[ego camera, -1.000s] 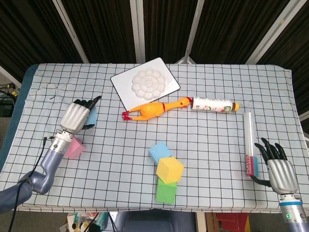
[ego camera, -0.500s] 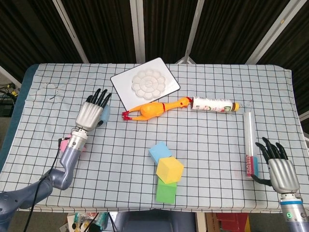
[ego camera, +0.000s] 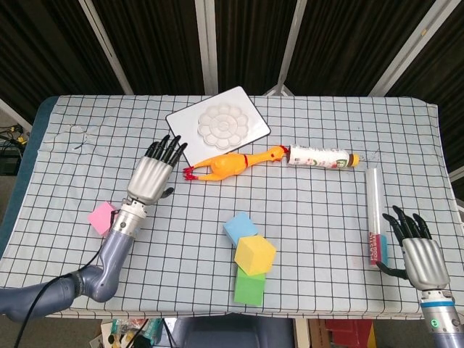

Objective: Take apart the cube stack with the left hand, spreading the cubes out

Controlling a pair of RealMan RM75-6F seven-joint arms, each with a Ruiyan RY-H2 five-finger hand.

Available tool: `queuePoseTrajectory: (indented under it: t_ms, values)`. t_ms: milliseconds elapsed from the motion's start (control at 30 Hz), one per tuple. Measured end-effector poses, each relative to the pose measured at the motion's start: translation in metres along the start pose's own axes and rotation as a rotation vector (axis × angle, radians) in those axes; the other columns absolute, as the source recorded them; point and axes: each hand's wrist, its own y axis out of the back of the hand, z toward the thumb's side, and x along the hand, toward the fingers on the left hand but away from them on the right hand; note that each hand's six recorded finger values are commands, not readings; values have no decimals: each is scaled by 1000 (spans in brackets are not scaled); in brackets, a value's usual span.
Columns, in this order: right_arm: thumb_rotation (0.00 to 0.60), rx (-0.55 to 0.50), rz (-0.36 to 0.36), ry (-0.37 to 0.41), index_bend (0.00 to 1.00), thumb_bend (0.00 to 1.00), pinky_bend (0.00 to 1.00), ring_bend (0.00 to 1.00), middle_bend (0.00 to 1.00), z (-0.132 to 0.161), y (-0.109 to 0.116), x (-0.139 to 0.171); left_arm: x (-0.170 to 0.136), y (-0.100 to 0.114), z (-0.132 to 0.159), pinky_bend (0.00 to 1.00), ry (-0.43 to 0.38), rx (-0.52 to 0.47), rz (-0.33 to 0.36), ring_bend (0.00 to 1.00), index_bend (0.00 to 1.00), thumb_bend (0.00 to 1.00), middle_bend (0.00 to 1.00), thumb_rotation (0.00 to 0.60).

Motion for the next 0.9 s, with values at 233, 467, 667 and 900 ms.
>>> queuePoseTrajectory:
  t_ms: [233, 467, 667, 900]
  values:
    - [600, -3, -4, -2, 142, 26, 54, 136, 30, -1, 2, 1, -17, 34, 24, 136, -92, -148, -29, 0, 0, 0, 0, 600]
    - [600, -3, -5, -1, 142, 25, 54, 136, 30, -1, 1, 0, -41, 29, 49, 147, -182, -272, -189, 0, 0, 0, 57, 600]
    - [600, 4, 0, -1, 142, 26, 54, 136, 30, 0, -1, 0, -65, 12, 51, 138, -223, -252, -337, 0, 0, 0, 52, 600]
    - [600, 10, 7, -2, 142, 26, 54, 136, 30, 2, -3, -1, -71, 4, 49, 117, -244, -258, -387, 0, 0, 0, 36, 600]
